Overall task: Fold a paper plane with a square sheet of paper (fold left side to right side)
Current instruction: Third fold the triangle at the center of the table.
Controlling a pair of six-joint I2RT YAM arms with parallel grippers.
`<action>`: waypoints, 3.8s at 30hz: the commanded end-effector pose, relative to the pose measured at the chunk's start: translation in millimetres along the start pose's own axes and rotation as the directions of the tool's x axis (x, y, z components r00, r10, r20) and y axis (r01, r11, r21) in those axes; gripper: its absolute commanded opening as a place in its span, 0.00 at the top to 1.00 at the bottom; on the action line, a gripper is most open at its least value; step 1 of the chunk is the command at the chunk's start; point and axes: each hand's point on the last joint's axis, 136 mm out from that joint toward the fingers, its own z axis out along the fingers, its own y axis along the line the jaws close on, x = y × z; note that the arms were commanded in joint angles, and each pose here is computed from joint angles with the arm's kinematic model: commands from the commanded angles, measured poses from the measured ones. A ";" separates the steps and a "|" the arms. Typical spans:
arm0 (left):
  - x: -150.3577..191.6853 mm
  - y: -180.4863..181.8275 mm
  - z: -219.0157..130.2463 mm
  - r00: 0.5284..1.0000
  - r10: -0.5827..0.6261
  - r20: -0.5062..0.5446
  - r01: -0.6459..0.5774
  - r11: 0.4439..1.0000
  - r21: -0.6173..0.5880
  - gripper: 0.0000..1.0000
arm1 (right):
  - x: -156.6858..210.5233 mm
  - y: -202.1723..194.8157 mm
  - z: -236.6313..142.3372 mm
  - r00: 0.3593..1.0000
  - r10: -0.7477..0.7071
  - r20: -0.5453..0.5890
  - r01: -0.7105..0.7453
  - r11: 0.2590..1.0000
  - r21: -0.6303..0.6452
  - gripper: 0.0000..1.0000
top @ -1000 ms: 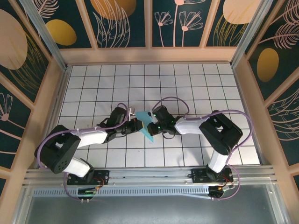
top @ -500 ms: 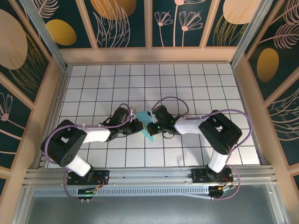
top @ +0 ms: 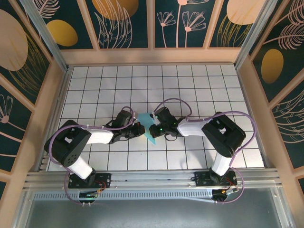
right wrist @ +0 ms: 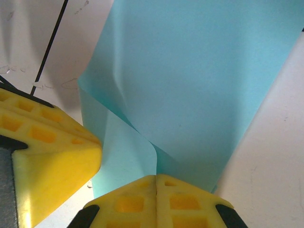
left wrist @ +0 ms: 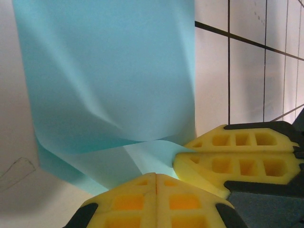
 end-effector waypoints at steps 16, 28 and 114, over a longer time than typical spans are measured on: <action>4.0 14.0 -0.7 1.000 0.019 0.002 -0.019 0.997 -0.069 1.00 | 44.3 -28.5 10.7 0.989 0.043 -0.143 -0.028 0.994 0.102 1.00; 7.8 26.7 -2.0 1.000 0.028 -0.006 -0.028 0.992 -0.124 1.00 | 43.6 -28.2 11.6 0.989 0.045 -0.143 -0.031 0.994 0.102 1.00; 16.5 57.8 -1.5 1.000 -0.011 -0.017 0.006 0.968 -0.250 1.00 | 54.8 27.4 -21.0 0.961 0.172 -0.215 -0.199 0.973 -0.113 1.00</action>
